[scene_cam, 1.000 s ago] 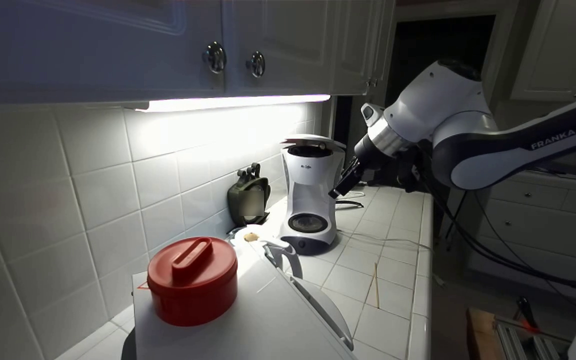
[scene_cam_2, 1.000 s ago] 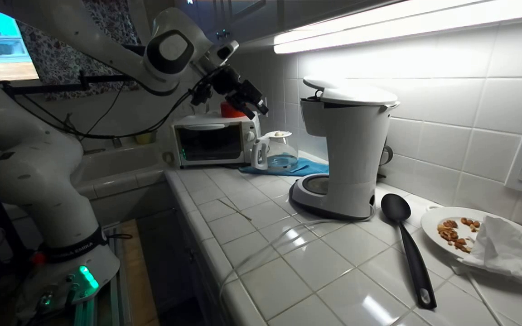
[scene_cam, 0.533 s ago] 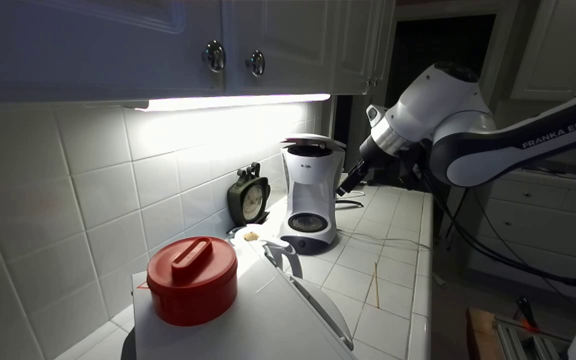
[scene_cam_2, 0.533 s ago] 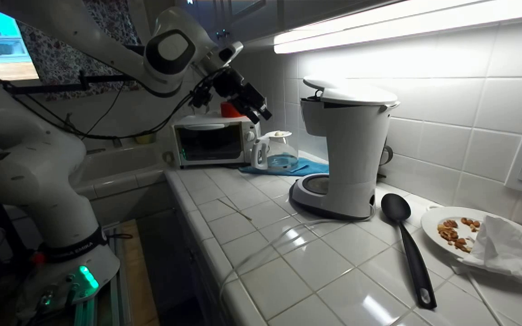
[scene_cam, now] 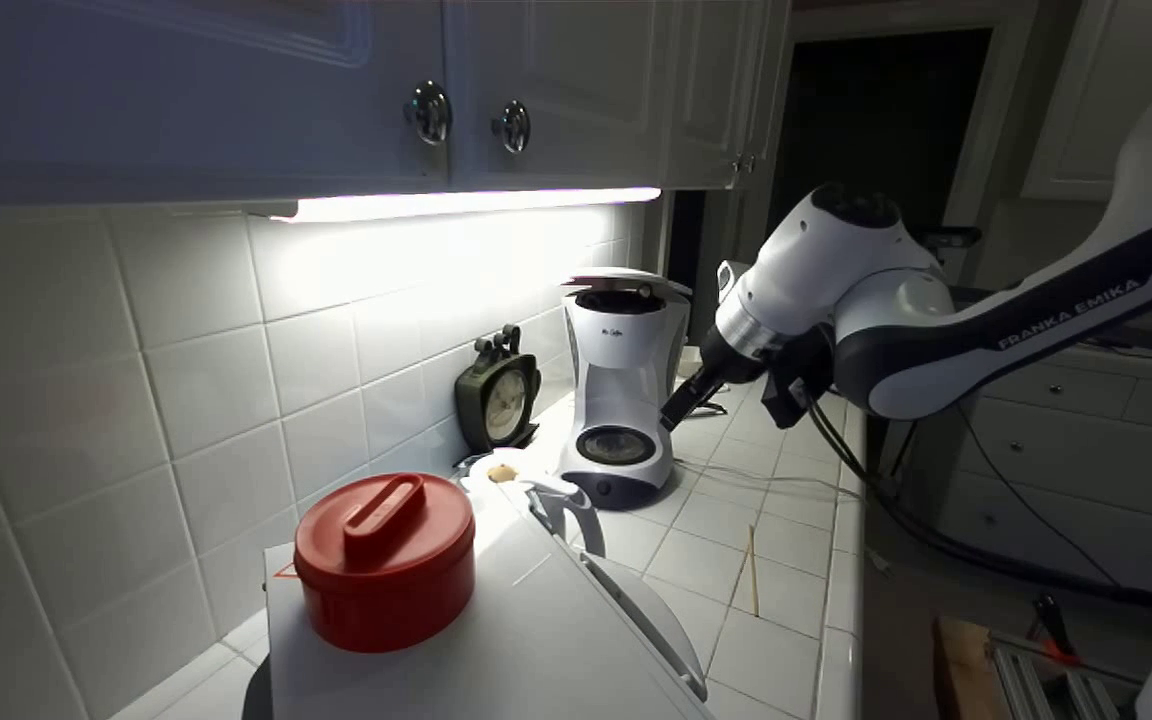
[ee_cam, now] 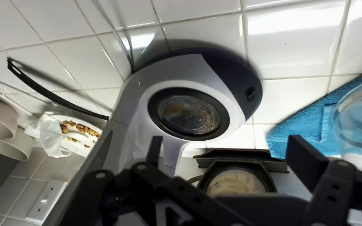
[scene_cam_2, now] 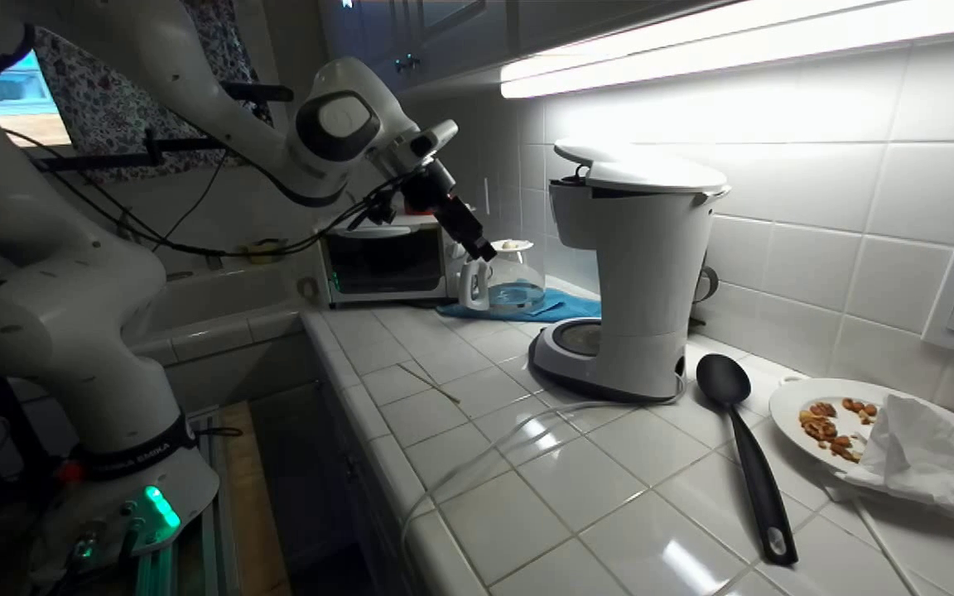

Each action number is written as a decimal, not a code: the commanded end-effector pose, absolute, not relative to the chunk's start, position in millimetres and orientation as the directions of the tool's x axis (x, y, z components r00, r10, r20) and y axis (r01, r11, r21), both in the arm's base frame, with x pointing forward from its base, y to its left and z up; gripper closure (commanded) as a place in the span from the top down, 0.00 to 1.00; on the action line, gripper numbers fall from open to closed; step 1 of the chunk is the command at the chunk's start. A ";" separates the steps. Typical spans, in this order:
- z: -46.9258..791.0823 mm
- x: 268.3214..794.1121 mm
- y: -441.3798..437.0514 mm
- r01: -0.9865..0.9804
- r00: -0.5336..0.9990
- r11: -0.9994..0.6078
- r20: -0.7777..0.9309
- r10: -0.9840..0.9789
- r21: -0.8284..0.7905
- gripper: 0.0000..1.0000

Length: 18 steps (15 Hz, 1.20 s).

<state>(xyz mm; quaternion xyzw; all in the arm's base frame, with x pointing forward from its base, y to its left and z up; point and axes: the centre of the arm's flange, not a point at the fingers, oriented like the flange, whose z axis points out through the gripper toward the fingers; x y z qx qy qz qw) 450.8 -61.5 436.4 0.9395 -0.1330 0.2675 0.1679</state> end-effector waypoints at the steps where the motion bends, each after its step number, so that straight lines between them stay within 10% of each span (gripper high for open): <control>1: 409.6 475.8 -56.9 -0.441 0.793 -0.864 0.556 -0.249 0.242 0.86; 11: 377.0 506.3 -55.5 -0.531 0.695 -0.835 0.637 -0.333 0.144 0.08; 18: 352.3 517.8 -61.1 -0.479 0.695 -0.875 0.640 -0.328 0.072 0.03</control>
